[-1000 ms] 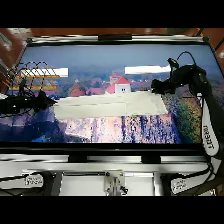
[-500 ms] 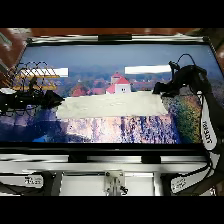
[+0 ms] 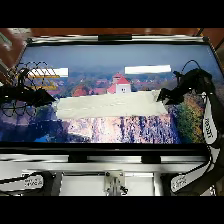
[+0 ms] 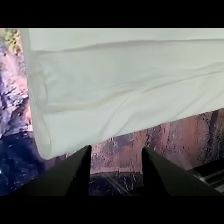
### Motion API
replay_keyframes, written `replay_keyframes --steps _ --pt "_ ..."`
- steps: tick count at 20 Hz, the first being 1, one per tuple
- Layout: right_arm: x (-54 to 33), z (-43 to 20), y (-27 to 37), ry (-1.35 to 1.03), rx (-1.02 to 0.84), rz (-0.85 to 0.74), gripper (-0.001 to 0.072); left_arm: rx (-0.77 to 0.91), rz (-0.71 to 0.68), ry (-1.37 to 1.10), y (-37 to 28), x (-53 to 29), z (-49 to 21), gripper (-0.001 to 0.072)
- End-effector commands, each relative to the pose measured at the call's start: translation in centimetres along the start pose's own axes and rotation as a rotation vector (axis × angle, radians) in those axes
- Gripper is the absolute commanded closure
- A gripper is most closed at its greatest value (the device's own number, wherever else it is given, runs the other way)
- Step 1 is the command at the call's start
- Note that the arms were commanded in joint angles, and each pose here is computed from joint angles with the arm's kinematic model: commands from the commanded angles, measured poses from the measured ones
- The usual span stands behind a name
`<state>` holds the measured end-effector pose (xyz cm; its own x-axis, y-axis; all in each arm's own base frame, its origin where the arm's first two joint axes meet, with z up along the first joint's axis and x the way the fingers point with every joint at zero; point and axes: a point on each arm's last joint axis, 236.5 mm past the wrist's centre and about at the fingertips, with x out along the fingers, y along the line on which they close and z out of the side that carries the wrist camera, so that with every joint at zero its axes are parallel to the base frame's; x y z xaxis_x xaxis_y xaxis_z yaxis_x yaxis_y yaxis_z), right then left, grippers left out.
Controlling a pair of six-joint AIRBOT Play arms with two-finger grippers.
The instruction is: Fold the shirts.
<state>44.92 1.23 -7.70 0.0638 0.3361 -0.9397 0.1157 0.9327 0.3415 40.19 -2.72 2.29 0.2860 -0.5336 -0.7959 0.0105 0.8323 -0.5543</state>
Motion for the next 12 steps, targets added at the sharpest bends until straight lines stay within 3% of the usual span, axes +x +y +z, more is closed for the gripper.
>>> replay_keyframes --steps 1,6,7,8,9,12 --pt "3.2 -0.6 1.2 0.061 0.027 0.048 0.0048 0.016 0.020 0.000 -0.6 -0.8 -0.3 0.0338" --pt "6.5 -1.4 3.1 0.112 0.007 0.038 0.0054 0.061 0.006 0.022 -2.8 0.0 -0.8 0.0338" --pt "6.5 -1.4 3.5 0.111 -0.001 0.040 0.0181 0.062 0.002 0.031 -3.3 0.3 -0.9 0.0339" --pt "6.2 -1.5 3.9 0.111 -0.010 0.041 0.0480 0.067 -0.001 0.038 -3.9 0.6 -1.1 0.0339" --pt "5.5 -1.5 4.2 0.103 -0.014 0.045 0.0644 0.070 -0.004 0.043 -4.4 1.0 -1.2 0.0339" --pt "0.6 -0.7 6.0 0.009 -0.066 0.051 0.0649 0.108 -0.038 0.039 -7.3 2.4 -1.2 0.0553"
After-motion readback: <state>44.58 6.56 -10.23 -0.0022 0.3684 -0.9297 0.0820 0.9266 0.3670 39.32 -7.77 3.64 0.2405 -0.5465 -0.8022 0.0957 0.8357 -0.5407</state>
